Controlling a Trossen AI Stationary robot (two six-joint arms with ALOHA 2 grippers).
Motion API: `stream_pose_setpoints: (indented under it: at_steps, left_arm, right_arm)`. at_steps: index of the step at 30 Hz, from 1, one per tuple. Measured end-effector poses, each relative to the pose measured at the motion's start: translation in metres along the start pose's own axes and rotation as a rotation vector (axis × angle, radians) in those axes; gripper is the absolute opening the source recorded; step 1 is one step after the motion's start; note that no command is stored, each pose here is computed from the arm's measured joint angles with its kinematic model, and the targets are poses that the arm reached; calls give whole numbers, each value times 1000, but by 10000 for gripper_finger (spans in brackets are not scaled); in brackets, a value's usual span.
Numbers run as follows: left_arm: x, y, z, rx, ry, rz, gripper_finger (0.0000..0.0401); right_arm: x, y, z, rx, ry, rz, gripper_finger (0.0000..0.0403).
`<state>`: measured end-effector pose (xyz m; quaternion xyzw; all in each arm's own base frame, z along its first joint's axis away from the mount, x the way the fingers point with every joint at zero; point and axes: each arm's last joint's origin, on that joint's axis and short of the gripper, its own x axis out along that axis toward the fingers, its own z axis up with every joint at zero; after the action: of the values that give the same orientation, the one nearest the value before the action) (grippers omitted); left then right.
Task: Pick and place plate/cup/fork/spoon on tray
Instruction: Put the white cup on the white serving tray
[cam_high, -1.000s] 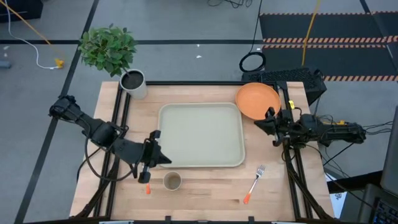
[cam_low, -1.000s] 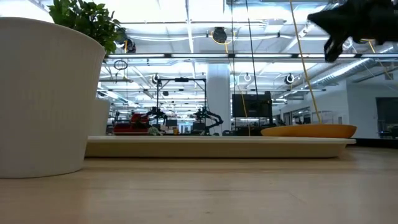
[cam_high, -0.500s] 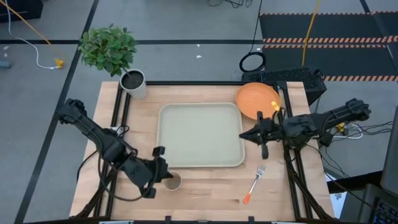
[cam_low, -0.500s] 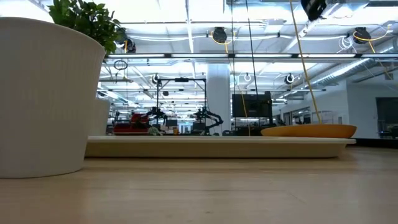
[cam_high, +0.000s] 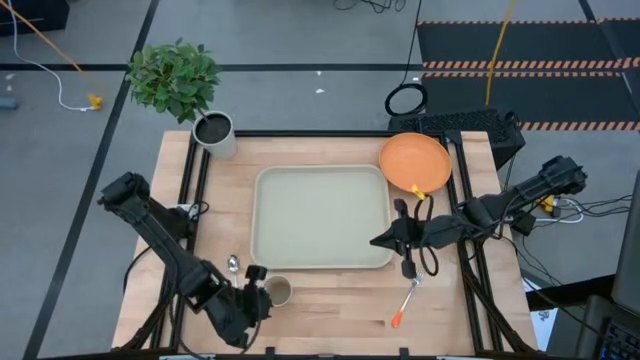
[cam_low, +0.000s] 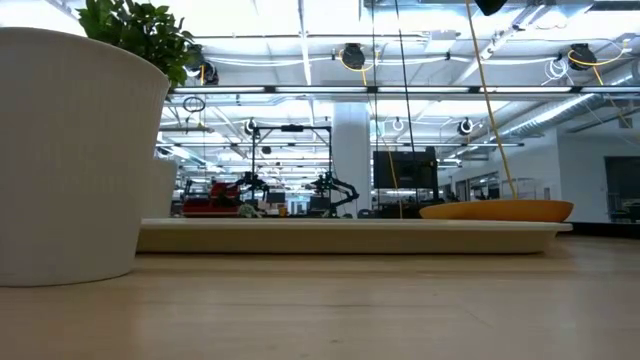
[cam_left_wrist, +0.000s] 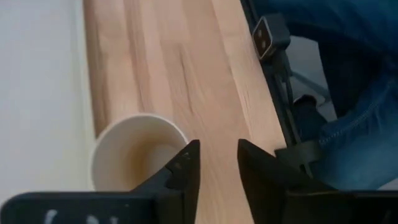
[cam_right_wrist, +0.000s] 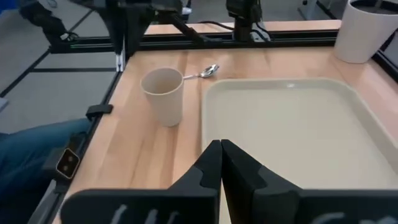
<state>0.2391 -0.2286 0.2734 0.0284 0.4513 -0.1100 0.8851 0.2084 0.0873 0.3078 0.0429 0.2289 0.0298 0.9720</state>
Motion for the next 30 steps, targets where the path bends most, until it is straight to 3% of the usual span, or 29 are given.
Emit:
stream_pose_setpoints:
  at_steps: [9,14,25,30]
  left_arm:
    - [30,-10,-10,96,73,46,179]
    - [40,-6,-10,128,97,71,194]
    - [41,2,-17,125,173,118,134]
    - [46,5,-25,178,198,130,103]
  right_arm:
    - [-1,1,0,6,-1,6,0]
    - [-1,0,-2,-2,24,0,0]
    - [-1,2,-3,21,24,5,0]
    - [-1,2,-2,21,22,7,0]
